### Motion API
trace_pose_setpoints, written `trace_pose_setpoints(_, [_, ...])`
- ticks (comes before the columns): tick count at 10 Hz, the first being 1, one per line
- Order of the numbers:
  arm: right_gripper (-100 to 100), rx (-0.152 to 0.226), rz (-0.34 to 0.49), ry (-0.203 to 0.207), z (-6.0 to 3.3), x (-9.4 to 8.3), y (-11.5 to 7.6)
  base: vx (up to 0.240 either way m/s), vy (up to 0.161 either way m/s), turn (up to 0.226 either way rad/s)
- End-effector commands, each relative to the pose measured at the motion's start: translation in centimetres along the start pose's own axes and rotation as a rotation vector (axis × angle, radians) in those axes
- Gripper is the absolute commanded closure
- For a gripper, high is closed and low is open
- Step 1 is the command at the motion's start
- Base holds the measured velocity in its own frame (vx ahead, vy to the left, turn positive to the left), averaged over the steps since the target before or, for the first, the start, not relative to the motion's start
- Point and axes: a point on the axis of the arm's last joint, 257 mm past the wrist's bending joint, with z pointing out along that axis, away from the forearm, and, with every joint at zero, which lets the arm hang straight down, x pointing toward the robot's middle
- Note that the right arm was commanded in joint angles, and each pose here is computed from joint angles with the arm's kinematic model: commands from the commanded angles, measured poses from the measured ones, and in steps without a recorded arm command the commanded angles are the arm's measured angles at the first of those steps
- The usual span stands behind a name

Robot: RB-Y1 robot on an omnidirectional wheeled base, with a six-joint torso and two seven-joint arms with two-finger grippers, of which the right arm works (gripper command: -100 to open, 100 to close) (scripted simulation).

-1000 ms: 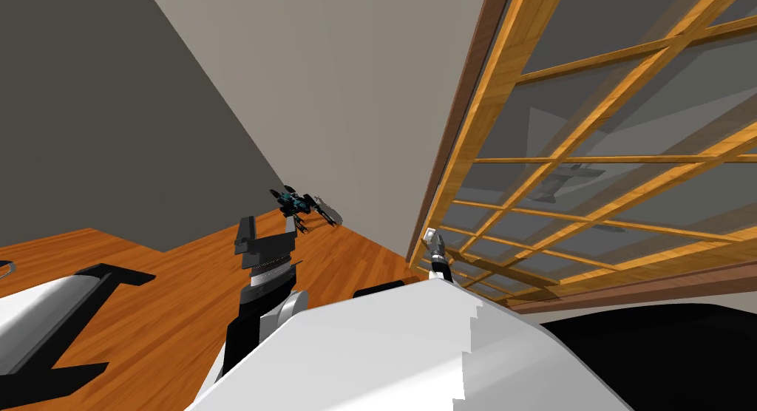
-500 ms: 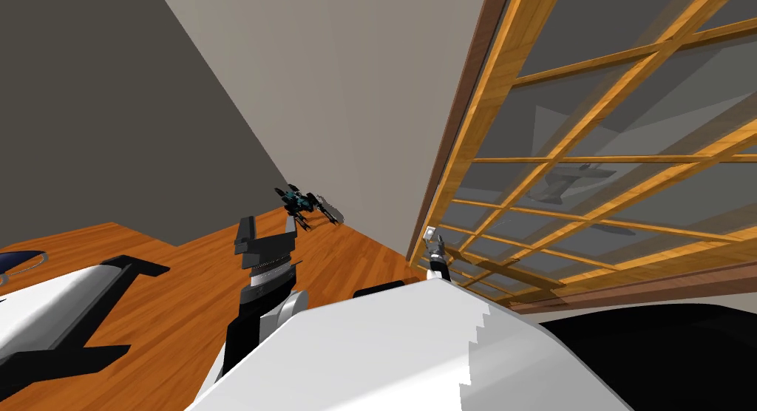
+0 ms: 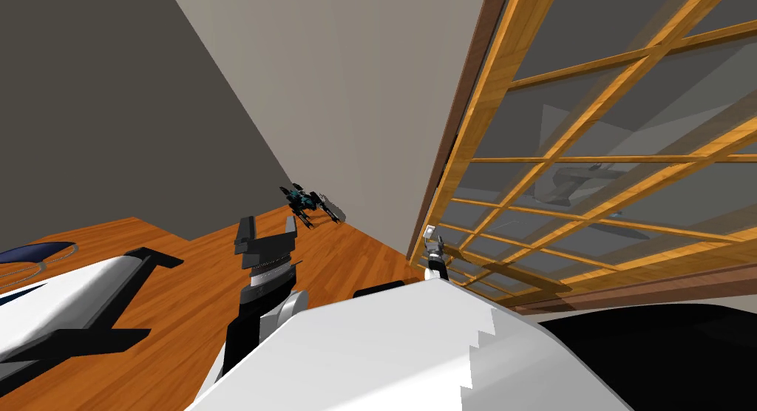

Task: Pull the door open

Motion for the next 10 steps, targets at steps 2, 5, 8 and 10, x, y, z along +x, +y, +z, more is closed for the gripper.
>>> trace_pose_setpoints(2, [-100, -0.008, 0.094, -0.01, -0.02, 0.14, -0.23, -0.067, -0.004, 0.06])
trace_pose_setpoints(5, [-100, -0.02, 0.212, -0.023, -0.05, 0.32, -0.54, -0.044, -0.003, 0.037])
trace_pose_setpoints(8, [-100, -0.032, 0.324, -0.034, -0.1, 0.48, -0.86, -0.057, -0.001, 0.046])
trace_pose_setpoints(10, [-100, -0.038, 0.386, -0.04, -0.13, 0.56, -1.02, -0.038, -0.002, 0.034])
